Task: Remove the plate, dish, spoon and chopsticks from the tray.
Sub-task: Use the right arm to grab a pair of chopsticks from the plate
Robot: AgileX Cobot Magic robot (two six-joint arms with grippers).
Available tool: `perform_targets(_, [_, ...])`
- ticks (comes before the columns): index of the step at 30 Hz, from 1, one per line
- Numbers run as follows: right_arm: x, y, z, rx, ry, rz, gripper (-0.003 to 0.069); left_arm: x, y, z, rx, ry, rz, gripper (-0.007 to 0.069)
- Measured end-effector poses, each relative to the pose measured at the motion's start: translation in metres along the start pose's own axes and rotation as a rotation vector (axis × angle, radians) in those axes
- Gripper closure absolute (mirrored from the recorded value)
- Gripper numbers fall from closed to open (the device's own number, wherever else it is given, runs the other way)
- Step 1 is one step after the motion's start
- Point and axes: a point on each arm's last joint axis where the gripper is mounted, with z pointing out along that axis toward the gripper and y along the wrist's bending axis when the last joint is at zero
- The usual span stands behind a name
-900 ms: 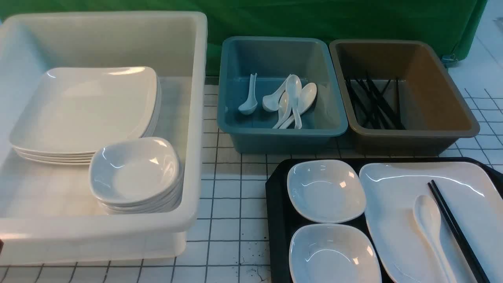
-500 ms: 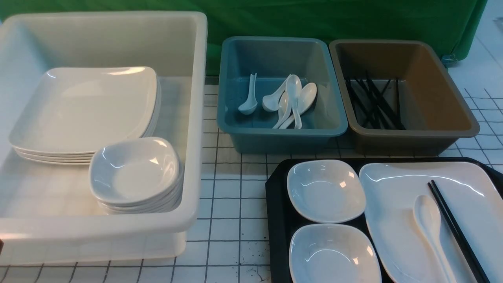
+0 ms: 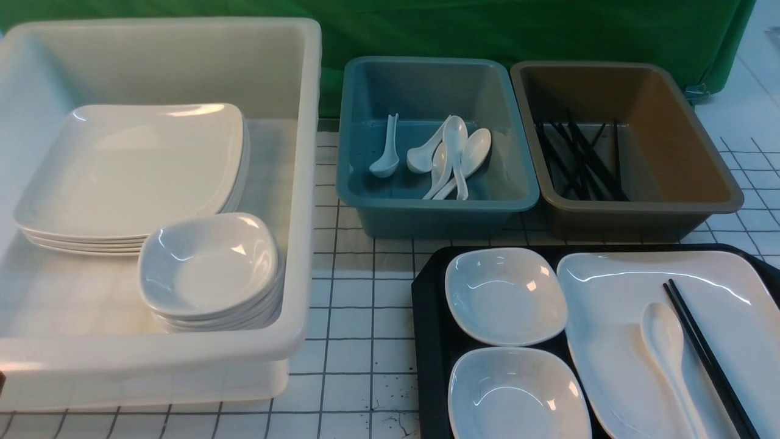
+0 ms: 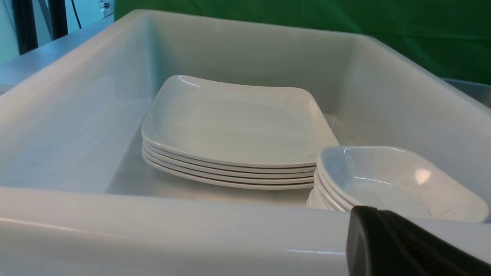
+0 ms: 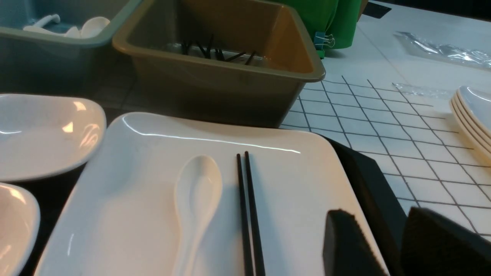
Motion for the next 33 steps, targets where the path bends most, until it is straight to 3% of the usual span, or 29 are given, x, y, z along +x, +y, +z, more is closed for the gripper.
perform_targets(19, [-0.002,0.000,0.000,-0.003,-0.019,0.029,0.0412,0.000,0.000,0.000,0.000,0.000,0.002,0.0620])
perform_targets(21, [-0.004,0.001,0.000,-0.013,-0.039,0.134,0.0412,0.000,0.000,0.000,0.000,0.000,0.002,0.0620])
perform_targets(22, [-0.007,0.002,0.000,-0.041,-0.070,0.375,0.0411,0.000,0.000,0.000,0.000,0.000,0.002,0.0620])
perform_targets(23, [-0.007,0.003,0.000,-0.045,-0.073,0.410,0.0411,0.000,0.000,0.000,0.000,0.000,0.002,0.0620])
perform_targets(24, [-0.010,0.004,-0.001,-0.078,-0.094,0.701,0.0412,0.000,0.000,0.000,0.000,0.000,0.002,0.0620])
perform_targets(25, [-0.011,0.004,-0.001,-0.090,-0.099,0.818,0.0412,0.000,0.000,0.000,0.000,0.000,0.002,0.0620])
perform_targets(28, [-0.012,0.004,-0.001,-0.106,-0.101,0.974,0.0412,0.000,0.000,0.000,0.000,0.000,0.002,0.0620])
perform_targets(33, [-0.014,0.004,-0.001,-0.114,-0.116,1.044,0.0425,0.000,0.000,0.000,0.000,0.000,0.002,0.0620])
